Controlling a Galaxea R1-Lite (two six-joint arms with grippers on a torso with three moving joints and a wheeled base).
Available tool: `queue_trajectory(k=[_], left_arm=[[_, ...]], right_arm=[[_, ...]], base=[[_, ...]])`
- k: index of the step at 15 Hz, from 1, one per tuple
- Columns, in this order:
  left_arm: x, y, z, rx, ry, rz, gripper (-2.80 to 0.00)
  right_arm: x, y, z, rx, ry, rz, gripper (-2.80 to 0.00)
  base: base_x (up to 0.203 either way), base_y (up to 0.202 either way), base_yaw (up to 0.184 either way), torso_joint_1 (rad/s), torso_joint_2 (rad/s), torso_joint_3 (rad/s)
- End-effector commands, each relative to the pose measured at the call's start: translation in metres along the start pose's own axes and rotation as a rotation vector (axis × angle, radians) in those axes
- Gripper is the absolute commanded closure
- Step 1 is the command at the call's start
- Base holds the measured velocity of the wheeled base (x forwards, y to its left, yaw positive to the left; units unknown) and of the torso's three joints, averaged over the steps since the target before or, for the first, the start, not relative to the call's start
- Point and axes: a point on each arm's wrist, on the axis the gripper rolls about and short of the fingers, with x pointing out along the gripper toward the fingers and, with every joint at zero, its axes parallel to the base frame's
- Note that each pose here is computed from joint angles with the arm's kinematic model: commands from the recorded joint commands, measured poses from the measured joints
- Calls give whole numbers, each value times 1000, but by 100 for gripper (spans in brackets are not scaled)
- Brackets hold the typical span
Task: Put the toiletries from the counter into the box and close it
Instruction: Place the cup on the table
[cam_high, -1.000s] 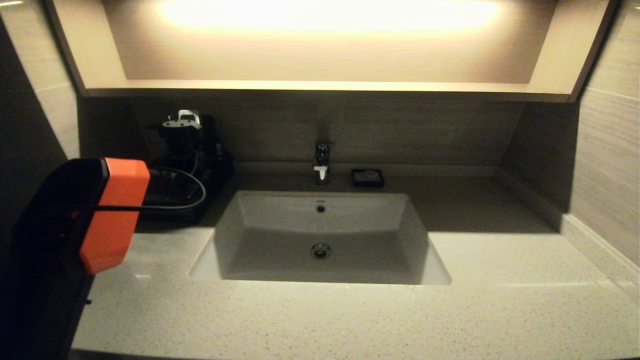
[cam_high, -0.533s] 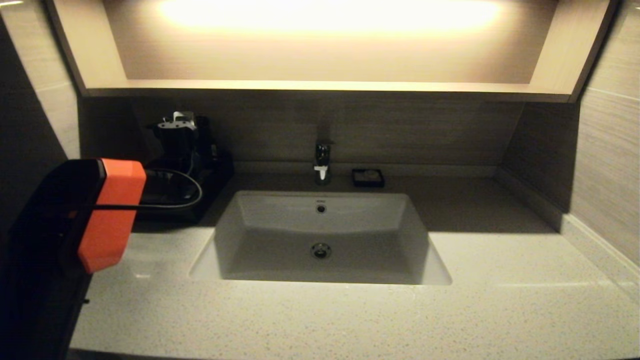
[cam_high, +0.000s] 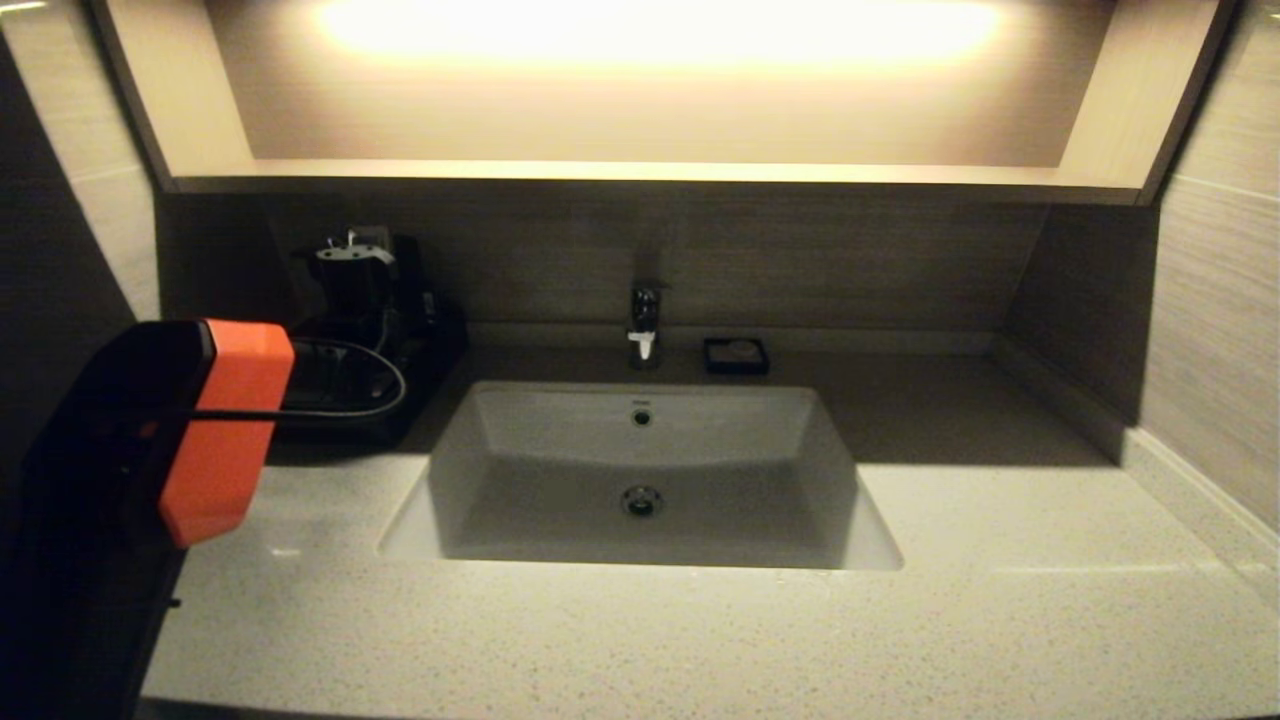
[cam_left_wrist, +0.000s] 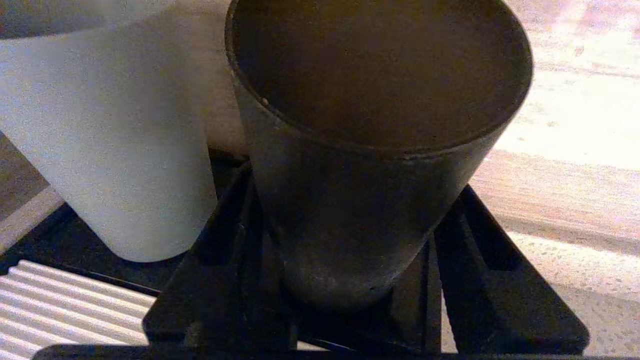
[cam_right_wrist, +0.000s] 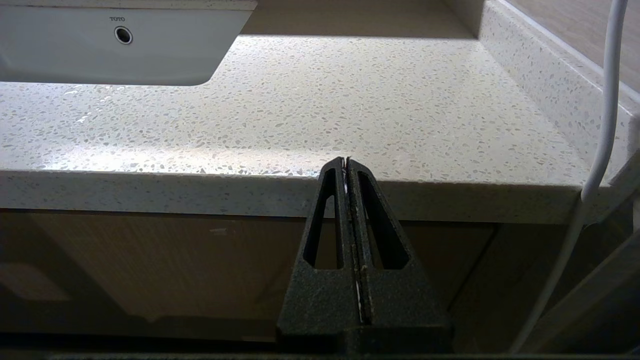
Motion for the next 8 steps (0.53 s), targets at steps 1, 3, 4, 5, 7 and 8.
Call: queue_trajectory(k=[1,3,4,5,7,8], left_arm=[[1,1,-2,1,2,3,0],[1,1,-4,2,6,3,0],[1,1,-4,2,8,3,0],[2,1,-4,2,8,6,0],[2,2,-4,2,8,8,0],[2,2,-5,3,9,9,0]], right_arm=[[0,0,0,-1,2,1,0],[0,0,0,-1,2,1,0],[0,0,0,-1,1,0,0],[0,0,0,-1,2,1,0],[0,0,0,-1,1,0,0],[0,0,0,-1,1,0,0]], base=[[0,0,0,0,0,0],[0,0,0,0,0,0],[0,0,0,0,0,0],[0,0,0,0,0,0],[0,0,0,0,0,0],[0,0,0,0,0,0]])
